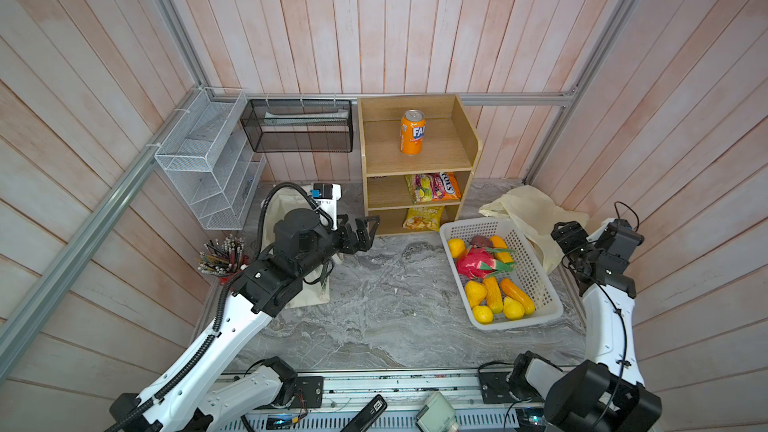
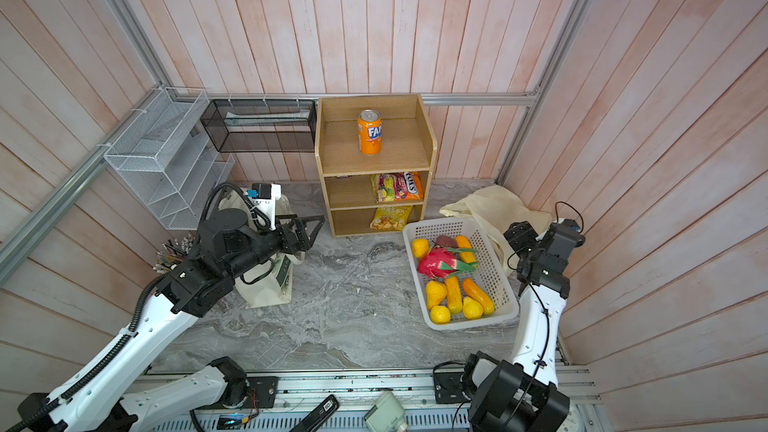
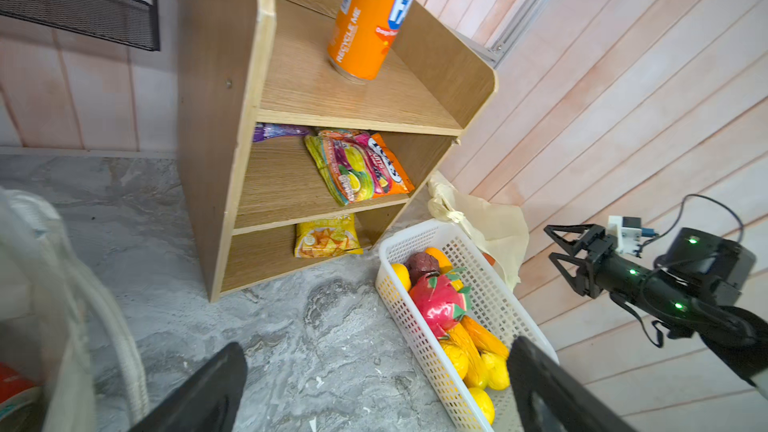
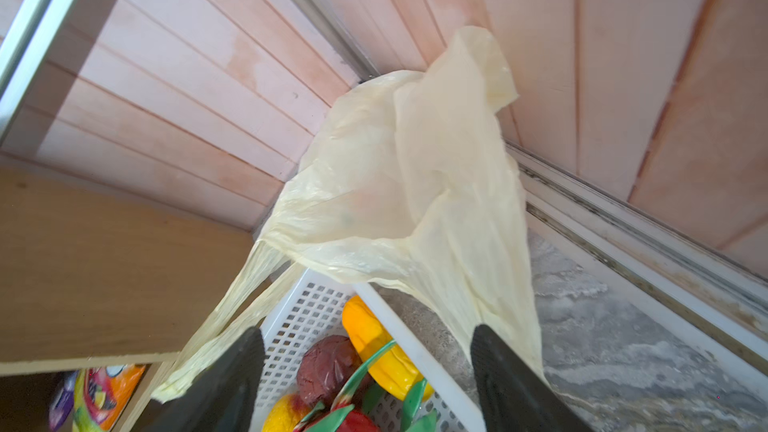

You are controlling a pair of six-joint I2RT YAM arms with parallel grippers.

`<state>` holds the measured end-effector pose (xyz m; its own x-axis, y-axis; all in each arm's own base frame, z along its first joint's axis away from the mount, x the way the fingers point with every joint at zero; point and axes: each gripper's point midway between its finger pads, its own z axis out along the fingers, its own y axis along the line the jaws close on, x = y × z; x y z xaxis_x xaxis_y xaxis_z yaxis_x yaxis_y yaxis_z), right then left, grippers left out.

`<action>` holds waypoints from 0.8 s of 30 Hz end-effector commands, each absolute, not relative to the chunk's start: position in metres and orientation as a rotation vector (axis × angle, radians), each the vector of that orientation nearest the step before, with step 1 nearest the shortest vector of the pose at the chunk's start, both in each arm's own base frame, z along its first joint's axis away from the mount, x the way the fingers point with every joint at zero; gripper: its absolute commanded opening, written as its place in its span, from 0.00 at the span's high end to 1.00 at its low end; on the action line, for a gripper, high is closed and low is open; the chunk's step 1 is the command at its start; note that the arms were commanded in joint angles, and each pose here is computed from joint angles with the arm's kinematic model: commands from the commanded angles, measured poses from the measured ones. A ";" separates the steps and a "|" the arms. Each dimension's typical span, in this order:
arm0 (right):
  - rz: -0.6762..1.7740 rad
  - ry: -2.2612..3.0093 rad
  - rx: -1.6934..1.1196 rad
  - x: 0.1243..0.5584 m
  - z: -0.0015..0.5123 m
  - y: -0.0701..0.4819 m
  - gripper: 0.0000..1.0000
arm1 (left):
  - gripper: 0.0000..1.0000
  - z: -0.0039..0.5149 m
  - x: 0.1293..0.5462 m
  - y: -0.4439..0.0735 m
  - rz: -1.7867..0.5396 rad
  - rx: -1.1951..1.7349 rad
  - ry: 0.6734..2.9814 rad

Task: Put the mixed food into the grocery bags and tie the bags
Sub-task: 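Move the right gripper to the yellow plastic bag while the left swings toward the basket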

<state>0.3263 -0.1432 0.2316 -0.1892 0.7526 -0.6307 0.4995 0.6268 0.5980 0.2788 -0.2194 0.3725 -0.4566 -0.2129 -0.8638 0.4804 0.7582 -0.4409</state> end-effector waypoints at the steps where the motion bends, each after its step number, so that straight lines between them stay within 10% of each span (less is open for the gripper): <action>1: 0.272 1.822 1.080 0.327 0.219 -0.162 0.18 | 0.00 0.367 0.281 -0.240 -0.815 0.222 1.870; 24: 0.234 1.894 1.160 0.384 0.153 -0.207 0.20 | 0.00 0.343 0.284 -0.270 -0.820 0.346 1.943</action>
